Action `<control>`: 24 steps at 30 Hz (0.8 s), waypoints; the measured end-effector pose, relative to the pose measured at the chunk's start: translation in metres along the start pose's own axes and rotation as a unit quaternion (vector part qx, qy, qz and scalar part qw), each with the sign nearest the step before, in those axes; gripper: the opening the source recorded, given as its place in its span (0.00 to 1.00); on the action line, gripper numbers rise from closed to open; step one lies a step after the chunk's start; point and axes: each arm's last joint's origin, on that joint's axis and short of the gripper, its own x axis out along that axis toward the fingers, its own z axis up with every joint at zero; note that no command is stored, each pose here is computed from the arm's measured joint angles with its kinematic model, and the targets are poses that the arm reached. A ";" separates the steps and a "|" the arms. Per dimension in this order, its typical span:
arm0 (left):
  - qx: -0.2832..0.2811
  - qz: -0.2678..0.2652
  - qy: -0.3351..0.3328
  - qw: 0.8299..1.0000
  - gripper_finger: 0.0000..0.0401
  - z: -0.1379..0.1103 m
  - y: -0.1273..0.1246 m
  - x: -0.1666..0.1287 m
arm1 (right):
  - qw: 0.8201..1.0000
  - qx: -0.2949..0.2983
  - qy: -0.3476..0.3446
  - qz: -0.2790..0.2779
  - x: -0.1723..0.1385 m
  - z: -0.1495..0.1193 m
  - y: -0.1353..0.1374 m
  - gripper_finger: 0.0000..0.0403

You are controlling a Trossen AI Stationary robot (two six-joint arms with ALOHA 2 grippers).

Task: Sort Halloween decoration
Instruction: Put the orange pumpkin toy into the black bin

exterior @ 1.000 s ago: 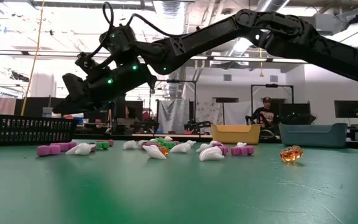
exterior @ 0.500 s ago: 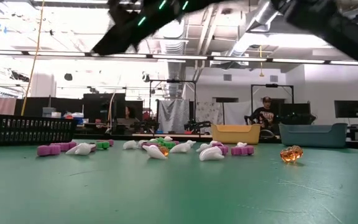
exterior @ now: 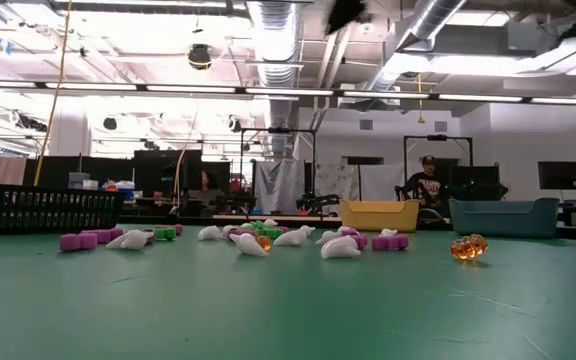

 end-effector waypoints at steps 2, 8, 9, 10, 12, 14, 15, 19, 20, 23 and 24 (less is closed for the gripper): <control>-0.001 0.008 -0.003 1.000 0.58 0.000 0.000 0.001 | 1.000 0.027 0.012 -0.002 -0.026 -0.015 0.002 0.33; -0.011 0.025 -0.007 1.000 0.58 0.000 0.000 0.003 | 0.995 0.060 -0.055 -0.053 -0.108 -0.070 0.023 0.33; -0.011 0.028 -0.008 1.000 0.58 0.000 -0.001 0.004 | 0.993 0.074 -0.063 -0.068 -0.120 -0.084 0.027 0.33; -0.011 0.032 -0.009 0.999 0.58 0.000 -0.001 0.004 | 0.991 0.085 -0.075 -0.074 -0.130 -0.095 0.032 0.33; -0.011 0.037 -0.010 0.999 0.58 0.000 -0.001 0.005 | 0.984 0.112 -0.108 -0.082 -0.145 -0.117 0.039 0.33; -0.011 0.043 -0.007 0.999 0.58 -0.001 -0.003 0.010 | 0.977 0.152 -0.121 -0.088 -0.155 -0.141 0.045 0.33; -0.011 0.047 -0.007 0.999 0.58 -0.001 -0.003 0.010 | 0.973 0.172 -0.124 -0.086 -0.157 -0.152 0.048 0.33; -0.015 0.054 -0.002 0.998 0.58 -0.003 -0.006 0.016 | 0.963 0.245 -0.097 -0.062 -0.143 -0.190 0.059 0.33; -0.016 0.055 -0.001 0.998 0.58 -0.003 -0.006 0.017 | 0.961 0.257 -0.090 -0.054 -0.137 -0.200 0.062 0.33; -0.019 0.059 0.006 0.998 0.58 -0.005 -0.009 0.023 | 0.957 0.278 -0.084 -0.025 -0.110 -0.218 0.067 0.33; -0.020 0.060 0.008 0.998 0.58 -0.005 -0.010 0.025 | 0.956 0.280 -0.087 -0.014 -0.099 -0.220 0.068 0.33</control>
